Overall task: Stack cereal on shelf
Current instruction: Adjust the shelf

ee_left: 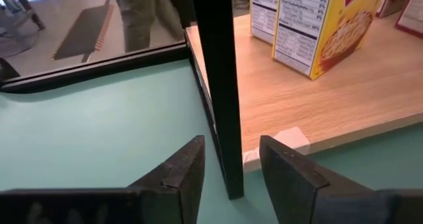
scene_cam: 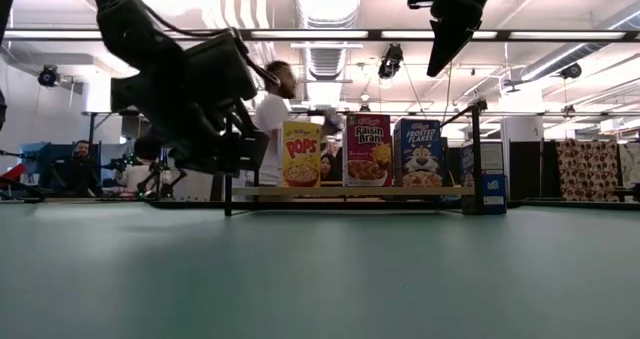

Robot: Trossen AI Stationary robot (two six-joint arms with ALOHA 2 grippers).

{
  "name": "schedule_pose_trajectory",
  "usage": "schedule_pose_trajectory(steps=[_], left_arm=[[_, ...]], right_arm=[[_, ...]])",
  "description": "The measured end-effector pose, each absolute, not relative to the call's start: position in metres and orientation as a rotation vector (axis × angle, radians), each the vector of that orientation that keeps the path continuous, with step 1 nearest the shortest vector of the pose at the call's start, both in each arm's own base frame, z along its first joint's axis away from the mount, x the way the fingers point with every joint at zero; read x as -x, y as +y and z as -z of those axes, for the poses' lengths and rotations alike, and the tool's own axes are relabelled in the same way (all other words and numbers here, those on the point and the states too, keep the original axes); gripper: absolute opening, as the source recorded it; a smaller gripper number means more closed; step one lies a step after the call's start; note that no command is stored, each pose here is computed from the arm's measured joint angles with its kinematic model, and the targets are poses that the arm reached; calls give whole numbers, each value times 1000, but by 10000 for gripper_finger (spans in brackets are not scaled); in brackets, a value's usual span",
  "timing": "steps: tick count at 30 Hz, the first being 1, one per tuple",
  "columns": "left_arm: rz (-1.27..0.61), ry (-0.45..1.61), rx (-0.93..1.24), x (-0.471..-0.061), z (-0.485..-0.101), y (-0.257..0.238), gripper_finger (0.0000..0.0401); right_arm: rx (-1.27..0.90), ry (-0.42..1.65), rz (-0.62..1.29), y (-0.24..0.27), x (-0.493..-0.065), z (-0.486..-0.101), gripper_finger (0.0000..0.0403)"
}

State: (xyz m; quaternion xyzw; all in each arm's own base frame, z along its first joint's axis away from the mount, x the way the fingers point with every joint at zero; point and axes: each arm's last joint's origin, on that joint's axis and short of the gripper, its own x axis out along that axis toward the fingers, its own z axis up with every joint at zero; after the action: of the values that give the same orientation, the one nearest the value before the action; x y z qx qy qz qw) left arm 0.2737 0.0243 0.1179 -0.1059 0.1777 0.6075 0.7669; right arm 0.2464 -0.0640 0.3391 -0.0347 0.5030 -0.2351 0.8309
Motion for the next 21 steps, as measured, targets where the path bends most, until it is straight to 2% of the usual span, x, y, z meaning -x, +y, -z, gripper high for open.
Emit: schedule_pose_trajectory(steps=[21], left_arm=[[-1274,297,243,-266,-107,25,73]], right_arm=[[75,1067,498,-64,-246,-339,244]])
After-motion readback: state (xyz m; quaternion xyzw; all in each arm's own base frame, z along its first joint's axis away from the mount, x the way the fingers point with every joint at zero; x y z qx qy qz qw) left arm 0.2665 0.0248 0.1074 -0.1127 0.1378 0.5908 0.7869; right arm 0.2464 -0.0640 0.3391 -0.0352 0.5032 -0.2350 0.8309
